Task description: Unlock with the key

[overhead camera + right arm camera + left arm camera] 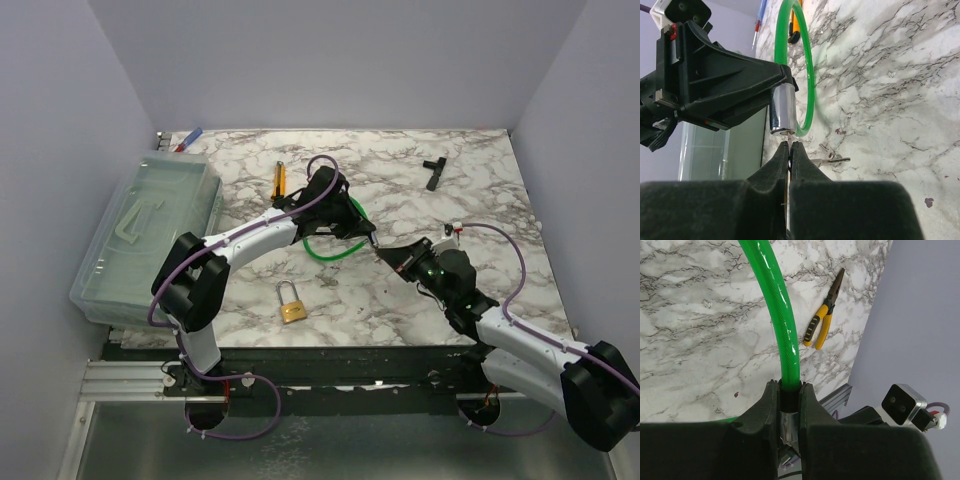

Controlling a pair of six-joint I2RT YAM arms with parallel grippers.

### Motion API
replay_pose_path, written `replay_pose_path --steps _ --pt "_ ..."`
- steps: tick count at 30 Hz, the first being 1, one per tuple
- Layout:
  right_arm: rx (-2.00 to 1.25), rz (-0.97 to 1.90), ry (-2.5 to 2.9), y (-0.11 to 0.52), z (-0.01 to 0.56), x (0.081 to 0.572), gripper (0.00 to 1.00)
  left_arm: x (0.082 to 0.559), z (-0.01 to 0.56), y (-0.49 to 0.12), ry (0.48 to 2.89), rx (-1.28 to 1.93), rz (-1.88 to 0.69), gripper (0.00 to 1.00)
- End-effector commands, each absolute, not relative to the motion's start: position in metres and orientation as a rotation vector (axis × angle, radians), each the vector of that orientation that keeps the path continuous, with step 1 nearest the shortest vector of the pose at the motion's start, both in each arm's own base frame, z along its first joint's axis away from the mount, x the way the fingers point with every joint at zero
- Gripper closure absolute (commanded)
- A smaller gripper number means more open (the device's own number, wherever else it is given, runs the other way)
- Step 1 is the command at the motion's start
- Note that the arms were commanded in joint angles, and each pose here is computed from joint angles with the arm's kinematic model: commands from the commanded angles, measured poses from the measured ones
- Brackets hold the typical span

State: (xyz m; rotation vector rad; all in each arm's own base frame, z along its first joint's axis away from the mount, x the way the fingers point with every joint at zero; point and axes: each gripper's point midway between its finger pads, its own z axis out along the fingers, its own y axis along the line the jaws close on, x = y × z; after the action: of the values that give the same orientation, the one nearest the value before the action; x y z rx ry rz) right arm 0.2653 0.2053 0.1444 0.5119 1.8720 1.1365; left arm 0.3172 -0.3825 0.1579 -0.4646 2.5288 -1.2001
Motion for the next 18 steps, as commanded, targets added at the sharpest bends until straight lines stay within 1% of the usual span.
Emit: replay_pose_path --steps 1,9,10,12,13,14,16,18 --pt "0.482 1.176 1.718 0.208 0.186 0.280 1.00 0.293 0.179 -0.392 2.550 -0.393 -1.312 1.00" --pt "0.458 1.154 1.676 0.207 0.195 0.287 1.00 0.286 0.182 -0.396 2.558 -0.396 -1.338 1.00" --pt "0.445 1.150 1.688 0.209 0.194 0.287 0.98 0.287 0.182 -0.395 2.554 -0.394 -1.330 1.00" --pt "0.421 1.153 1.707 0.211 0.196 0.285 0.91 0.292 0.182 -0.393 2.534 -0.396 -1.305 1.00" --pt "0.411 1.154 1.720 0.212 0.196 0.283 0.85 0.295 0.181 -0.392 2.530 -0.398 -1.296 1.00" --pt "0.404 1.155 1.727 0.212 0.196 0.280 0.75 0.298 0.179 -0.392 2.528 -0.405 -1.288 1.00" --pt "0.404 1.141 1.755 0.209 0.191 0.275 0.62 0.305 0.176 -0.389 2.528 -0.417 -1.278 1.00" --pt "0.425 1.124 1.780 0.204 0.185 0.269 0.54 0.310 0.172 -0.388 2.529 -0.428 -1.266 1.00"
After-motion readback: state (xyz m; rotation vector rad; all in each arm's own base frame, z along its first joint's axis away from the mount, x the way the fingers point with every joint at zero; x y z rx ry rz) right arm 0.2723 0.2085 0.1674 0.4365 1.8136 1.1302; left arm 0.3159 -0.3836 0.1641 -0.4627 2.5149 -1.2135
